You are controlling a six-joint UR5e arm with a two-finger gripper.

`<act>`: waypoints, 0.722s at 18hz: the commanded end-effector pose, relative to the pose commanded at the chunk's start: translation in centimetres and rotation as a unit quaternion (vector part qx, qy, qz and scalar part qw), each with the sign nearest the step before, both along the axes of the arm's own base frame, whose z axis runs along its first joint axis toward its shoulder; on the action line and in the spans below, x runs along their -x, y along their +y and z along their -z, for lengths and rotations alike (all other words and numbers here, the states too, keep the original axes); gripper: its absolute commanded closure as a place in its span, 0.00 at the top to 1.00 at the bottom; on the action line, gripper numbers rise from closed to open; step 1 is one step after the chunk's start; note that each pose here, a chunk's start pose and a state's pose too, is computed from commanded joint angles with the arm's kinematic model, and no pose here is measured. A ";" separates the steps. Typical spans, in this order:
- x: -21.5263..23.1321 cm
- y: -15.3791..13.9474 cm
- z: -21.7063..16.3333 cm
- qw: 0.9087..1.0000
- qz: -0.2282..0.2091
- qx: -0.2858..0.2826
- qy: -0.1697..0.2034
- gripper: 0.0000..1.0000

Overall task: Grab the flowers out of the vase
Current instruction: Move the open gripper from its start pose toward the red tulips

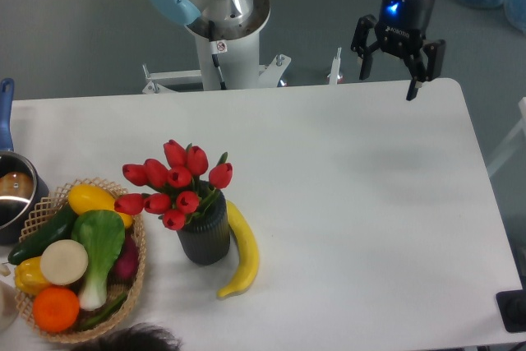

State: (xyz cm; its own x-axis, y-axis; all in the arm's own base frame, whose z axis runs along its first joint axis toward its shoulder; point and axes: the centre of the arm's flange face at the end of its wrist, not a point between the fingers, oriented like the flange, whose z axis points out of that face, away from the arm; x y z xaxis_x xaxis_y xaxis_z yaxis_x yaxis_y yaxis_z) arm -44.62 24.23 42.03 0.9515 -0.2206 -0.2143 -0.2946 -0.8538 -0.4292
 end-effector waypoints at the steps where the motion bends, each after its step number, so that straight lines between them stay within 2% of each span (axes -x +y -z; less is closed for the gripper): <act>1: -0.2 0.1 0.4 1.000 -0.011 -0.015 -0.013 1.00; 5: -2.1 1.5 2.7 0.991 -0.030 -0.102 -0.083 1.00; 8: -3.3 2.7 3.7 0.980 -0.018 -0.163 -0.112 1.00; 10: -3.9 3.9 3.9 0.975 -0.007 -0.181 -0.125 1.00; 13: -6.0 6.3 4.8 0.974 0.022 -0.179 -0.140 1.00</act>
